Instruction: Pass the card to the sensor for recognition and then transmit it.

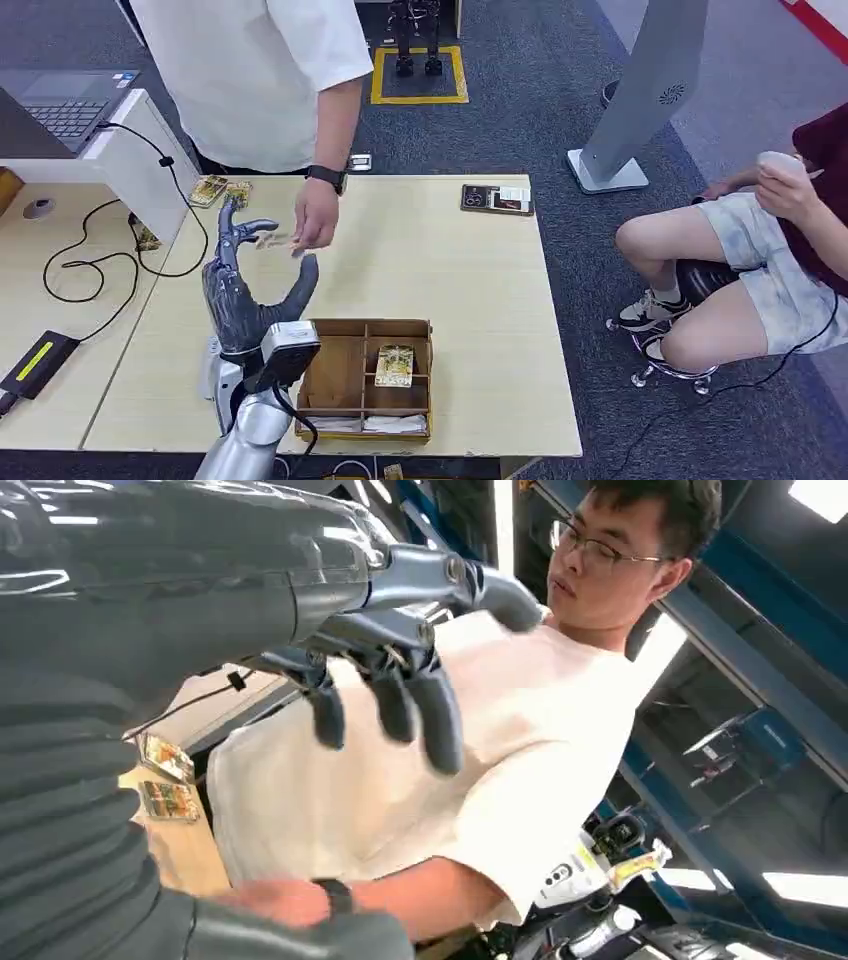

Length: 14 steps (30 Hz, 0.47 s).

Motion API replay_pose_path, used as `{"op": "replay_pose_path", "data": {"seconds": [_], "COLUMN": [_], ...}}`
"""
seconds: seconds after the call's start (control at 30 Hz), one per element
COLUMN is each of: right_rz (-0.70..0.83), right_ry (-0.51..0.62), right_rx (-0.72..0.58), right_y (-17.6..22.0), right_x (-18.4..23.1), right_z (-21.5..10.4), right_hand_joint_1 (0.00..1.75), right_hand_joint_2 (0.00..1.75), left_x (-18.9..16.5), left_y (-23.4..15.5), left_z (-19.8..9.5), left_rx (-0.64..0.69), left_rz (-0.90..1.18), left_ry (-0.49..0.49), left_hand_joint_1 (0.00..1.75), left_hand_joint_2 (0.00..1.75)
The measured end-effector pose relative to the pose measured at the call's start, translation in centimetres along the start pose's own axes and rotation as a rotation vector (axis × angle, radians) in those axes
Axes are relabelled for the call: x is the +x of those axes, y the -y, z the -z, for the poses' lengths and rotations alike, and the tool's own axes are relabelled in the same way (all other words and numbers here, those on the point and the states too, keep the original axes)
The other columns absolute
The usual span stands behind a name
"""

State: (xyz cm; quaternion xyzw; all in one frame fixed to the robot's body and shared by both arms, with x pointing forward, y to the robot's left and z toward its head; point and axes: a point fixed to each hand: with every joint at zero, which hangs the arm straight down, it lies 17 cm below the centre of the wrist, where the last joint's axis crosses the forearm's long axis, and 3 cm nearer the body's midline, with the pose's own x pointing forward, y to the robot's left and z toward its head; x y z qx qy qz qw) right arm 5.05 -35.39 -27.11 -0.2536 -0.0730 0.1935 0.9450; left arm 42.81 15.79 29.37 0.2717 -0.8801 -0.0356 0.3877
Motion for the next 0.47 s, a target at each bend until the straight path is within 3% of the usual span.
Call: {"op": "replay_pose_path", "data": {"seconds": [0.47], "right_rz": [0.002], "right_ry": [-0.004], "right_rx": [-0.004], "right_y": [0.06], "right_x": [-0.1], "right_z": [0.0], "right_hand_joint_1": [0.0], "right_hand_joint_2": [1.75], "left_x": [0.08], "left_y": [-0.17], "left_z": [-0.38], "left_rx": [-0.019], "left_rz": [0.0], "left_ry": [0.02], "left_hand_joint_1": [0.0], "left_hand_joint_2": [1.75]}}
